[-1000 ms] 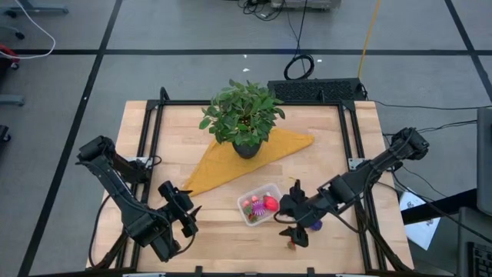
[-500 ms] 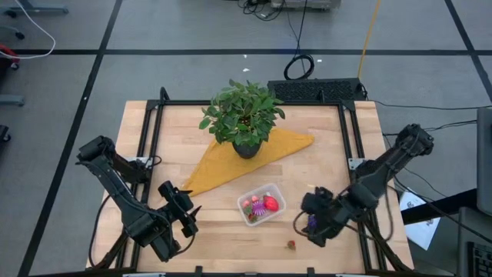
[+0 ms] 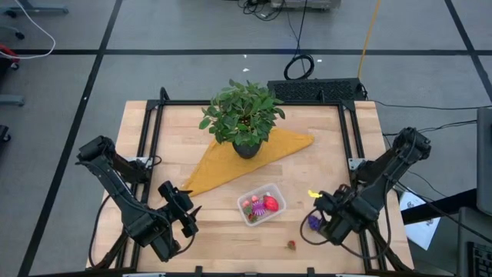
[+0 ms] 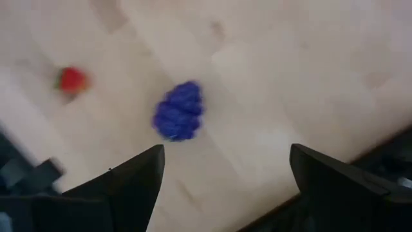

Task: Pick and placing Produce into tupperware
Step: Put the grapes into the transparent bin

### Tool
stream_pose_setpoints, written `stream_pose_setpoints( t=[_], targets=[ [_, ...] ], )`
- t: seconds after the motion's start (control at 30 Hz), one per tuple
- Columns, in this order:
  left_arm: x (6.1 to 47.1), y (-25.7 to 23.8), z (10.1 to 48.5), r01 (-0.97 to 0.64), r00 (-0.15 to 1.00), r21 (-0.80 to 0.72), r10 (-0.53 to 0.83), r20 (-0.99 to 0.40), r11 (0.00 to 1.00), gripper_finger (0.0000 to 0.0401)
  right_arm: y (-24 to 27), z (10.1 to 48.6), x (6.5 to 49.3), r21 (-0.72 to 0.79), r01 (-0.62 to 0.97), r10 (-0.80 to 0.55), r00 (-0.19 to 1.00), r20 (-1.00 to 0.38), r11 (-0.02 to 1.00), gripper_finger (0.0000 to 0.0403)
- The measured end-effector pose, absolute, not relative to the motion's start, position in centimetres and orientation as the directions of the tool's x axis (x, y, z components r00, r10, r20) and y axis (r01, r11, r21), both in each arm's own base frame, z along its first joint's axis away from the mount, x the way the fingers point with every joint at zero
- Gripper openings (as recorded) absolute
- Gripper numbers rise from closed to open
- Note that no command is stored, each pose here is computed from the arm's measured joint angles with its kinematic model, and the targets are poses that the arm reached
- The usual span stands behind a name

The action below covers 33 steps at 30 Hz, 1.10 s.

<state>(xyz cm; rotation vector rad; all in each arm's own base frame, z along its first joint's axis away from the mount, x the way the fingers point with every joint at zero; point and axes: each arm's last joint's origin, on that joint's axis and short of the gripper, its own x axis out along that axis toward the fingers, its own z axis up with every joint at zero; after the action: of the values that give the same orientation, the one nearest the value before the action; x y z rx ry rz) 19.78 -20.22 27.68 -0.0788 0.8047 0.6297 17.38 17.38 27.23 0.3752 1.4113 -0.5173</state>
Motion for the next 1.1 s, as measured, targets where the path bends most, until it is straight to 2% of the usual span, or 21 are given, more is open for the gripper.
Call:
stream_pose_setpoints(
  t=[0.2,0.47,0.77,1.0,1.1],
  targets=[
    [19.8,-20.2,27.7,-0.555,0.524,0.163,0.494,-0.694,0.816,0.0278,18.2,27.3,18.1,0.041,0.467,-0.032,0.148,-0.988,0.884,0.0326],
    [19.8,-20.2,27.7,-0.554,0.524,0.163,0.494,-0.694,0.816,0.0278,18.4,27.3,18.3,0.046,0.329,-0.011,0.171,-0.985,0.943,0.0326],
    [19.8,-20.2,27.7,-0.553,0.524,0.165,0.495,-0.693,0.817,0.0278,17.6,27.3,17.9,-0.014,0.525,-0.094,0.125,-0.988,0.851,0.0326],
    [19.8,-20.2,27.7,-0.552,0.524,0.166,0.495,-0.693,0.817,0.0278,16.8,27.3,17.1,-0.117,0.565,-0.172,0.045,-0.984,0.817,0.0326],
    [19.8,-20.2,27.7,-0.549,0.524,0.169,0.495,-0.693,0.819,0.0278,16.8,27.3,17.2,-0.116,0.53,-0.168,0.05,-0.985,0.84,0.0326]
  ],
)
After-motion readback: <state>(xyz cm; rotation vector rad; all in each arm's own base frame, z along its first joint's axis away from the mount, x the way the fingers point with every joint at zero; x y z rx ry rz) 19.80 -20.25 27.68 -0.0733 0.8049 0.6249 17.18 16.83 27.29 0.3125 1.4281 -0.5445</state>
